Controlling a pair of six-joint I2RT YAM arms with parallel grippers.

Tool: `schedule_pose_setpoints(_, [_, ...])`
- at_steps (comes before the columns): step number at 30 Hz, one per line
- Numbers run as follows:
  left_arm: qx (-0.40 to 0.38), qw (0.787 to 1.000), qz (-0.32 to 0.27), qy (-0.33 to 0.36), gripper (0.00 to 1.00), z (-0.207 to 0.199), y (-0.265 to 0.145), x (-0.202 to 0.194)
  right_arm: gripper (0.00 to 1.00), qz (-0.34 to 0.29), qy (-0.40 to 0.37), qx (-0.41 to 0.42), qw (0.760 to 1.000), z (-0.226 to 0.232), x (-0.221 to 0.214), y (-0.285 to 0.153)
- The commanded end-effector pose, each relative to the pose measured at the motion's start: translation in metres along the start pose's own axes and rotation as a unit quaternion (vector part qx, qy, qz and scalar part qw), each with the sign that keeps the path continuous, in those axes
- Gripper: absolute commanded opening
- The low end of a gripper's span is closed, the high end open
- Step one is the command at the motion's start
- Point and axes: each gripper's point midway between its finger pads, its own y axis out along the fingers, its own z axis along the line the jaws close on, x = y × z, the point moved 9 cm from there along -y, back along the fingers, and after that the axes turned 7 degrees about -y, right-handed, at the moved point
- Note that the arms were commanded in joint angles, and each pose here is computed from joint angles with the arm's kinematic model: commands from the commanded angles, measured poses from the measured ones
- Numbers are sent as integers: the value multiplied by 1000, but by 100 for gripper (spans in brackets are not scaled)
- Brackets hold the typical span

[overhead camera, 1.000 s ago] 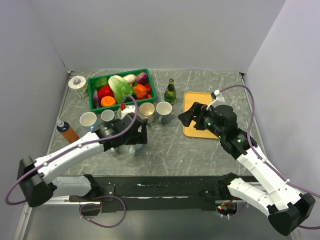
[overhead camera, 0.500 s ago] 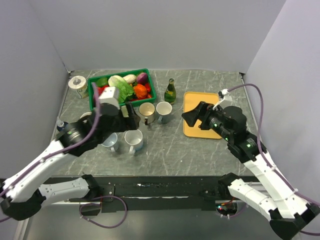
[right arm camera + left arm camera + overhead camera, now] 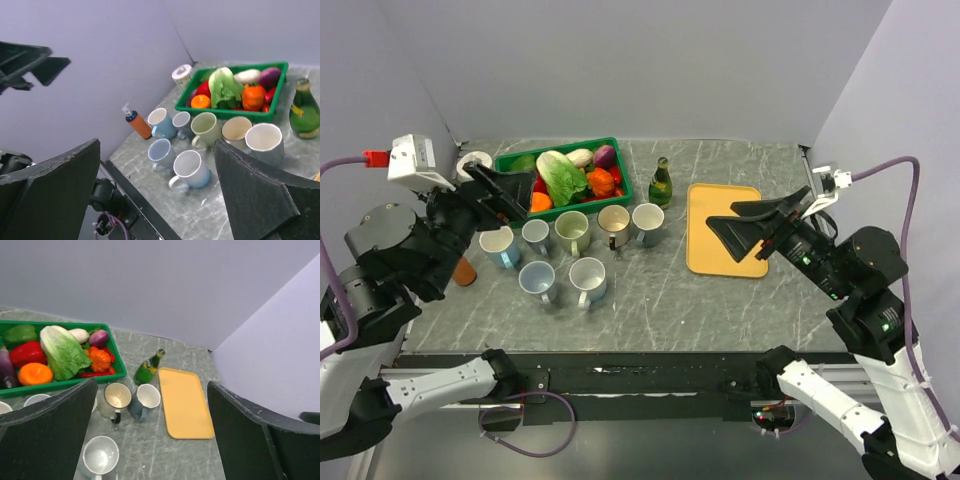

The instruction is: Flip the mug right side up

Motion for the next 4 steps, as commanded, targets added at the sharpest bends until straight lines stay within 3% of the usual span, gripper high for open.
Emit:
schedule_pose_setpoints(1, [31, 999, -15, 24, 96, 4, 5, 2, 100, -26, -21, 23, 999, 8, 15, -5])
schedule_pose_setpoints(4, [45, 998, -14, 28, 96, 7, 6, 0, 100, -25, -20, 21, 999, 8, 14, -6])
